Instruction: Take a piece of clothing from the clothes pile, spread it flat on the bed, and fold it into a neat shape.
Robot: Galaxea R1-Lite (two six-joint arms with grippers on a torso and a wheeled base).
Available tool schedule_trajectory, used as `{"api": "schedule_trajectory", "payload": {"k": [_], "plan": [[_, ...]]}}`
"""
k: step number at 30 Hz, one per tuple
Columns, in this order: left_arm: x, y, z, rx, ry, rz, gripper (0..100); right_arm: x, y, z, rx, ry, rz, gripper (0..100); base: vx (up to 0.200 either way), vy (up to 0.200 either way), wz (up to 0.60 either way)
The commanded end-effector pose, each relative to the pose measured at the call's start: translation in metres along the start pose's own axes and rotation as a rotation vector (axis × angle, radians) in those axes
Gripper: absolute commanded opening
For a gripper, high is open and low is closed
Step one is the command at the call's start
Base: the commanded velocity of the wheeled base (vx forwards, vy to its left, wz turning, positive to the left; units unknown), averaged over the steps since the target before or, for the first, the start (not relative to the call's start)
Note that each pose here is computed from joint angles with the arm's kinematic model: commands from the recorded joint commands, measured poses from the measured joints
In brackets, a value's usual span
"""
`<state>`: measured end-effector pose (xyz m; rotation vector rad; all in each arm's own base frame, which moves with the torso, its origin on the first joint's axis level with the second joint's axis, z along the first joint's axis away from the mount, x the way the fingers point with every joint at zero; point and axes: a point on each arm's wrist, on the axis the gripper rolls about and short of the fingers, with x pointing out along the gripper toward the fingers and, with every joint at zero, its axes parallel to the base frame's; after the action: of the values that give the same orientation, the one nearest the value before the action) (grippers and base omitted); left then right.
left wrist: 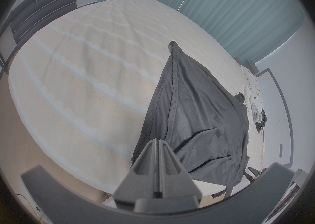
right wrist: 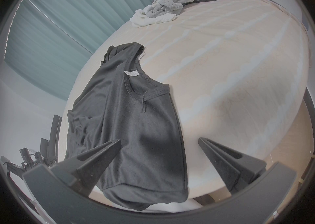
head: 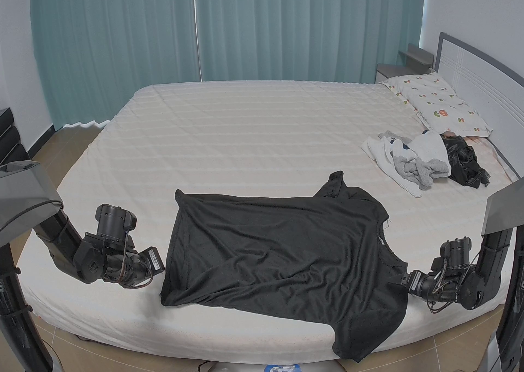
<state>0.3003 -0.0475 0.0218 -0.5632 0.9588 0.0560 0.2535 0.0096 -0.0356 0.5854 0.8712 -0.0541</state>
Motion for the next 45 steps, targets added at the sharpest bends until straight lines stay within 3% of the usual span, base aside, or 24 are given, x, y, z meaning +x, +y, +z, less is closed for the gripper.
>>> {"api": "schedule_trajectory", "payload": {"k": [1, 3, 4, 13, 20, 25, 37, 38, 45], "plan": [[0.009, 0.001, 0.0, -0.005, 0.01, 0.008, 0, 0.02, -0.001, -0.002, -0.007, 0.019, -0.01, 100, 0.0, 0.0, 0.0], [0.009, 0.002, 0.0, -0.007, 0.013, 0.007, 0, 0.026, -0.001, 0.0, -0.008, 0.014, -0.009, 100, 0.0, 0.0, 0.0], [0.009, 0.002, 0.0, -0.007, 0.014, 0.005, 0, 0.028, -0.001, 0.0, -0.008, 0.013, -0.008, 0, 0.0, 0.0, 0.0], [0.014, 0.001, 0.007, -0.014, 0.001, 0.003, 0, 0.031, -0.005, 0.011, 0.007, -0.028, -0.004, 0, 0.0, 0.0, 0.0], [0.029, -0.013, 0.025, -0.12, -0.04, -0.037, 0, 0.022, -0.015, 0.037, 0.034, -0.173, 0.06, 0, 0.0, 0.0, 0.0], [0.047, -0.022, 0.039, -0.173, -0.064, -0.064, 0, 0.022, -0.022, 0.042, 0.046, -0.169, 0.088, 0, 0.0, 0.0, 0.0], [0.076, -0.046, 0.037, -0.137, -0.059, -0.086, 0, 0.031, -0.028, 0.046, 0.023, -0.176, 0.089, 0, 0.0, 0.0, 0.0], [0.076, -0.047, 0.038, -0.137, -0.059, -0.086, 100, 0.031, -0.029, 0.046, 0.022, -0.175, 0.088, 100, 0.0, 0.0, 0.0], [0.079, -0.05, 0.041, -0.116, -0.068, -0.095, 100, 0.031, -0.028, 0.046, 0.02, -0.177, 0.09, 100, 0.0, 0.0, 0.0]]}}
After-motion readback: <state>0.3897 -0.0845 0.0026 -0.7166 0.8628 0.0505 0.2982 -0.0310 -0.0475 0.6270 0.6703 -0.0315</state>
